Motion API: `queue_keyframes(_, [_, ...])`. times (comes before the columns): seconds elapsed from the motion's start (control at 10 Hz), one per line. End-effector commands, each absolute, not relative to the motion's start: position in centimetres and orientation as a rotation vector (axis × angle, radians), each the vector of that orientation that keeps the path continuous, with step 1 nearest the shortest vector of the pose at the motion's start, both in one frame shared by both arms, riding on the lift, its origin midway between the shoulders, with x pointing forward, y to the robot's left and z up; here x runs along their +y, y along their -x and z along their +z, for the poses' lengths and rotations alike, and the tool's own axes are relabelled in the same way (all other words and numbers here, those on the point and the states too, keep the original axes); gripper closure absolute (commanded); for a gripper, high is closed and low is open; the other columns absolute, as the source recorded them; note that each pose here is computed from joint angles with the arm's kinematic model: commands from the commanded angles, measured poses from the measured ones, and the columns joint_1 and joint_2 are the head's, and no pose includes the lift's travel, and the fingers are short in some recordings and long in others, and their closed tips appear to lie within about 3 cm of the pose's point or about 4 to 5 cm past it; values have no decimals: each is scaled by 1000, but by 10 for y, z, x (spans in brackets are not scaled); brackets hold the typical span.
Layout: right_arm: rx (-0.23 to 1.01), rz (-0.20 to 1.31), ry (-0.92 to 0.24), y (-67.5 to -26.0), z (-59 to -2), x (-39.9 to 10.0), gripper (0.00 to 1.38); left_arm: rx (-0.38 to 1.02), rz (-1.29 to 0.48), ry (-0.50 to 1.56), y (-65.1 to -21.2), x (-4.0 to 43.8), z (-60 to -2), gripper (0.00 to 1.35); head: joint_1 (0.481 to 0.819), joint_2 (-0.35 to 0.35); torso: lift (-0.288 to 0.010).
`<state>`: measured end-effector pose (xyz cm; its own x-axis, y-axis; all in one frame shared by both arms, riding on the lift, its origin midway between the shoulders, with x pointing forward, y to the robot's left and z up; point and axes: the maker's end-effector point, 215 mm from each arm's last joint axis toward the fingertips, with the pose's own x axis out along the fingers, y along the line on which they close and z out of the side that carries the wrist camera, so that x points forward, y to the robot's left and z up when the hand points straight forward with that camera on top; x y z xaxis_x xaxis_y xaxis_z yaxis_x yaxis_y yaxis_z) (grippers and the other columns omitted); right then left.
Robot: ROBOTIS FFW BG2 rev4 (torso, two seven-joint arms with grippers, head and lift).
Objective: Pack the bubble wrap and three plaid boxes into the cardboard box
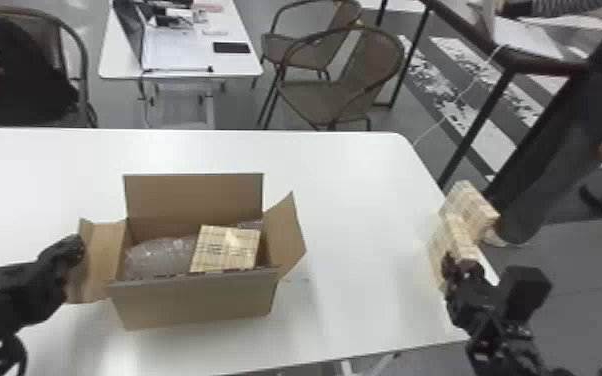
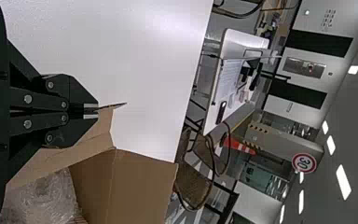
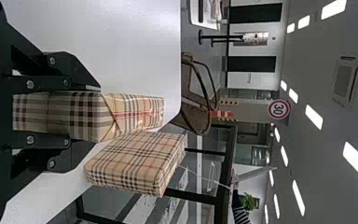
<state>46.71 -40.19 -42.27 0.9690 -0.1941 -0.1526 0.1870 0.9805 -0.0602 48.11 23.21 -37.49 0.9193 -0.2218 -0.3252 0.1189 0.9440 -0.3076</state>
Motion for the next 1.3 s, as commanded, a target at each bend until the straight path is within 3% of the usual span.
queue_keyframes(0.0, [140, -196, 34, -465, -419, -399, 1254, 365, -178, 293, -481, 231, -375, 1216, 695, -197, -132])
queue_keyframes(0.1, [124, -190, 9, -466, -412, -396, 1253, 363, -179, 294, -481, 230, -374, 1216, 695, -196, -132])
queue_keyframes(0.3, [49, -85, -131, -481, -359, -341, 1254, 364, -180, 292, -481, 230, -375, 1216, 695, -183, -132])
queue_keyframes(0.7, [-28, 354, -423, -523, -215, -184, 1254, 361, -182, 282, -485, 228, -372, 1216, 695, -24, -132])
queue_keyframes(1.0, [89, 669, -464, -523, -183, -71, 1253, 362, -193, 273, -490, 222, -368, 1216, 695, 91, -132])
queue_keyframes(1.2, [271, 784, -580, -513, -212, -30, 1254, 365, -195, 268, -490, 220, -369, 1216, 687, 165, -132])
